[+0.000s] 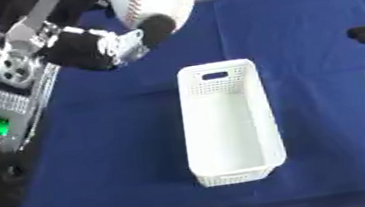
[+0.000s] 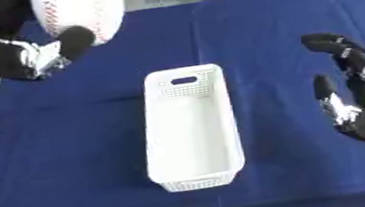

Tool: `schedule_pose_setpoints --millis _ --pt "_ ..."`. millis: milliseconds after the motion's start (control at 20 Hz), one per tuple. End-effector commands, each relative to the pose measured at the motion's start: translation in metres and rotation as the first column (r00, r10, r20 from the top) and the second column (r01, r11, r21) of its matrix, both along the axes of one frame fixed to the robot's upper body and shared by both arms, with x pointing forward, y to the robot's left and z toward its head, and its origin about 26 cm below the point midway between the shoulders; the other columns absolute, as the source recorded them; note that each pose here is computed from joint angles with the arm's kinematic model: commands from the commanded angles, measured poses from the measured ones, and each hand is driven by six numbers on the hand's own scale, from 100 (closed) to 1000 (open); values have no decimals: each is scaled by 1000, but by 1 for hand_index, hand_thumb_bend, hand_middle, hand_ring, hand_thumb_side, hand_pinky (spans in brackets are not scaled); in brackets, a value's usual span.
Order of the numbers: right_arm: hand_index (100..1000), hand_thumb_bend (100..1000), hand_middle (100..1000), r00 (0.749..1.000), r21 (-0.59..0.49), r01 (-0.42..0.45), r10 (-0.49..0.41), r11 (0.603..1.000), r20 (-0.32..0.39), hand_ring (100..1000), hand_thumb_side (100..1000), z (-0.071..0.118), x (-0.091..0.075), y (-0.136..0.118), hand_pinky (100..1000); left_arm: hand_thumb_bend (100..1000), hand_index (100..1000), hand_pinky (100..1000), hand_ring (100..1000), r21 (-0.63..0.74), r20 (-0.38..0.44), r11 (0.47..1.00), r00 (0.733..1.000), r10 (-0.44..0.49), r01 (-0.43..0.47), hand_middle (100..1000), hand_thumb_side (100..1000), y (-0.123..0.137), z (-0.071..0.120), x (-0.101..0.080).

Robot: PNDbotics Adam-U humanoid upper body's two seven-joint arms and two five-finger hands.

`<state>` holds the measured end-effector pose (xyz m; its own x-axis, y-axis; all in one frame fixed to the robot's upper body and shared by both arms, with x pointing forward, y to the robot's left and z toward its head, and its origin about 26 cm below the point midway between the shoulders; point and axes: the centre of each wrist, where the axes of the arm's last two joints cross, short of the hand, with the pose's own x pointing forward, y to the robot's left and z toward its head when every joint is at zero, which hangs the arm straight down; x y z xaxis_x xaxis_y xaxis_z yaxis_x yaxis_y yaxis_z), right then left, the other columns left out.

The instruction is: Pick up objects on the table and place them in the box.

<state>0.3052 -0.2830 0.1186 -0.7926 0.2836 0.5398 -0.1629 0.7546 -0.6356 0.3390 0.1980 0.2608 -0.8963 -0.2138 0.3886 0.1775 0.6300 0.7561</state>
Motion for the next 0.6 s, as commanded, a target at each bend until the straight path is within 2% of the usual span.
schedule_pose_setpoints --millis 50,600 --pt "863 125 844 1000 -24 -11 12 1000 18 900 566 4 -1 -2 1000 100 480 100 226 54 6 998 1000 -19 19 455 509 -10 0 11" --pt "863 128 845 1000 -20 -15 15 1000 23 902 564 5 -1 -1 1000 100 486 100 229 220 -12 975 999 -34 36 455 512 -31 -28 40"
